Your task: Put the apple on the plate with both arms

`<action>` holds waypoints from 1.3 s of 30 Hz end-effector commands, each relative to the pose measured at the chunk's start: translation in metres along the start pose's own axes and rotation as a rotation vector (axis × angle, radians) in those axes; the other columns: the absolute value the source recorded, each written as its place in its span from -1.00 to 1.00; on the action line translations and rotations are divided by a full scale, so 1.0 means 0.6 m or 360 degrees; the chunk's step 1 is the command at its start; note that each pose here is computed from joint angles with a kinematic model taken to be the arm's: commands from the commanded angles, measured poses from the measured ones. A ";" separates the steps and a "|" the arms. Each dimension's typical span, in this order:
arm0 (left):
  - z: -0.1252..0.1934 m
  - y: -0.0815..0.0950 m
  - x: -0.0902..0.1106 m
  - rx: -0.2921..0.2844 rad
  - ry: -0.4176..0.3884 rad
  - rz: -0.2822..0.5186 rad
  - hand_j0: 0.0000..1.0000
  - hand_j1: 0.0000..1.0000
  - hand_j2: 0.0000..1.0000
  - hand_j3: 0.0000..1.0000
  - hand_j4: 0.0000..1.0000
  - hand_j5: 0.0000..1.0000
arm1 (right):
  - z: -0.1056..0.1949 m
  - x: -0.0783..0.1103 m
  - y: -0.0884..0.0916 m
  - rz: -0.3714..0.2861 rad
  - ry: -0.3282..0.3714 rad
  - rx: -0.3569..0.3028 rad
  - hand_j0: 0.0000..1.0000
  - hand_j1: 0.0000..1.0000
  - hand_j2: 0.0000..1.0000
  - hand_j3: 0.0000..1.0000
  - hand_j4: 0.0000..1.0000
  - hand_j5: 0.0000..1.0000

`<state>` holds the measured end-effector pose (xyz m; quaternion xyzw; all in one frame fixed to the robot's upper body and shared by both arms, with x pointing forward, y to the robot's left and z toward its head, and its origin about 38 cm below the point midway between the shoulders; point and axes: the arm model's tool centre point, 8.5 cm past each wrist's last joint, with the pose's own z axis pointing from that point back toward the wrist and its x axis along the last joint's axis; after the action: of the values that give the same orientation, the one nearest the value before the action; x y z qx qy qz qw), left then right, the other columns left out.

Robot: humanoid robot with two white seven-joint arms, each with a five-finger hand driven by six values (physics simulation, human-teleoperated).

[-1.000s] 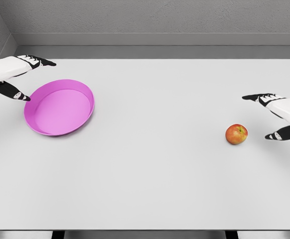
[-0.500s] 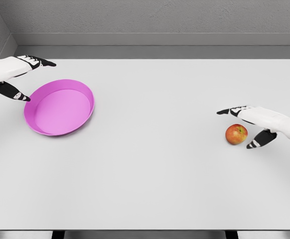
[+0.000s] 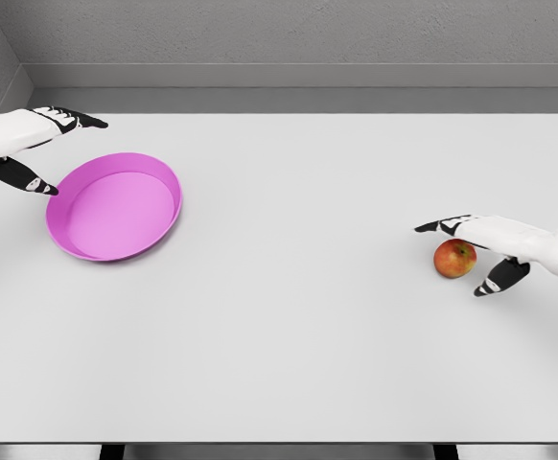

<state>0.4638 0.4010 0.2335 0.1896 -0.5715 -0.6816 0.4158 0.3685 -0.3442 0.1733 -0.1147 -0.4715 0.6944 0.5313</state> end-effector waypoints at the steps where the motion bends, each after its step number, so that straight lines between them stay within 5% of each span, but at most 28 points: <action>1: 0.001 0.001 0.000 0.0008 0.0001 0.0008 1.00 1.00 1.00 1.00 1.00 1.00 | 0.000 -0.009 0.002 -0.0024 0.0029 0.0007 1.00 1.00 1.00 1.00 1.00 1.00; 6: 0.001 0.001 0.000 0.0008 0.0001 0.0008 1.00 1.00 1.00 1.00 1.00 1.00 | -0.004 -0.014 0.010 -0.0048 0.0052 0.0025 0.98 0.98 0.98 0.98 0.98 0.98; 9: 0.001 0.001 0.000 0.0008 0.0001 0.0008 1.00 1.00 1.00 1.00 1.00 1.00 | -0.004 -0.015 0.011 -0.0049 0.0054 0.0025 0.53 0.53 0.53 0.53 0.53 0.53; 21: 0.001 0.003 0.000 0.0010 0.0001 0.0007 1.00 1.00 1.00 1.00 1.00 1.00 | -0.005 -0.015 0.014 -0.0047 0.0052 0.0052 0.05 0.05 0.05 0.05 0.05 0.05; 34: 0.002 0.003 -0.001 0.0009 0.0003 0.0006 1.00 1.00 1.00 1.00 1.00 1.00 | -0.005 -0.005 0.011 -0.0023 0.0025 0.0048 -0.15 -0.15 -0.15 -0.15 -0.15 -0.15; 39: 0.001 0.001 0.000 0.0008 0.0001 0.0008 1.00 1.00 1.00 1.00 1.00 1.00 | -0.003 0.014 -0.013 0.0035 -0.0012 0.0047 -0.21 -0.21 -0.21 -0.21 -0.21 -0.21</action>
<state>0.4638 0.4012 0.2335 0.1897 -0.5714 -0.6816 0.4159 0.3744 -0.3410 0.1813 -0.1183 -0.4651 0.7013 0.5271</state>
